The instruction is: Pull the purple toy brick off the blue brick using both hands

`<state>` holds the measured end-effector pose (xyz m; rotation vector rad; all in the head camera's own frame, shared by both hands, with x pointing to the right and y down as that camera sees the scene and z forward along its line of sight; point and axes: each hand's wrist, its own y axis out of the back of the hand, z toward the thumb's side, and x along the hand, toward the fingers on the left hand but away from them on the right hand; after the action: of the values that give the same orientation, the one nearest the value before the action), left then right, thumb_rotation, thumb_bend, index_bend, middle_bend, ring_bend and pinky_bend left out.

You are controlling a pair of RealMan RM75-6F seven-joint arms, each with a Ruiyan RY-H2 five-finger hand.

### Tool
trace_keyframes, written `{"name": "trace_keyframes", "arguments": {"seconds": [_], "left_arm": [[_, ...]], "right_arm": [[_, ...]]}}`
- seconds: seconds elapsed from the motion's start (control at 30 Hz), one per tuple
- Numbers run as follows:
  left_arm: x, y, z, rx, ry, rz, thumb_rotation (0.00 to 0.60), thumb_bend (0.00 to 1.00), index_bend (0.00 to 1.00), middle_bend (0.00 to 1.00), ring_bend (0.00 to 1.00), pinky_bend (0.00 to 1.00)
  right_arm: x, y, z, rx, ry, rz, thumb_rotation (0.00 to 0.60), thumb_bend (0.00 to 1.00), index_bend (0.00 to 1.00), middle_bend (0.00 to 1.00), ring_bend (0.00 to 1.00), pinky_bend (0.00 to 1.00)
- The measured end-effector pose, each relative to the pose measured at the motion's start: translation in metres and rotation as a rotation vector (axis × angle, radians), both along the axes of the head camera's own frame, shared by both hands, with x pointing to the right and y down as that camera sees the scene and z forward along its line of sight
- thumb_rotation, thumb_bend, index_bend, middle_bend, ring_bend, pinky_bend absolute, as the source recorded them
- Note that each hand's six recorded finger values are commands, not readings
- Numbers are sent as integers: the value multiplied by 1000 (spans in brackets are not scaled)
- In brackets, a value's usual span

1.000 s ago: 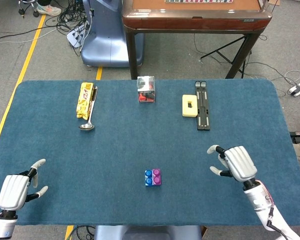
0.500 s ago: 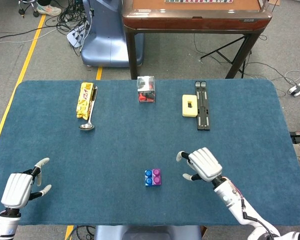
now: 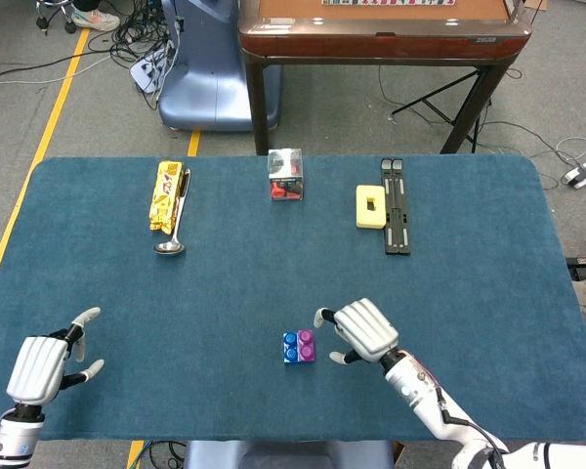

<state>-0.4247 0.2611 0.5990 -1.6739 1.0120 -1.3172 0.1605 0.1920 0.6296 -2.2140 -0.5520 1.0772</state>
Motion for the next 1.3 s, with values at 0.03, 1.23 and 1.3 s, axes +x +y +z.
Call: {"name": "trace_keyframes", "arguments": {"seconds": [0.03, 1.23, 1.3], "left_arm": [[0, 0, 0, 1, 0, 0, 600, 72, 252, 681, 677, 908], [-5, 4, 0, -13, -7, -10, 600, 72, 252, 681, 677, 908], [-4, 5, 1, -15, -7, -10, 600, 72, 252, 681, 677, 908]], "right_arm": [[-3, 2, 2, -7, -2, -7, 600, 75, 391, 1000, 1000, 1000], [-38, 25, 42, -33, 38, -119, 600, 0, 226, 1000, 1000, 1000], [-39, 25, 43, -35, 40, -120, 600, 0, 226, 1000, 1000, 1000]]}}
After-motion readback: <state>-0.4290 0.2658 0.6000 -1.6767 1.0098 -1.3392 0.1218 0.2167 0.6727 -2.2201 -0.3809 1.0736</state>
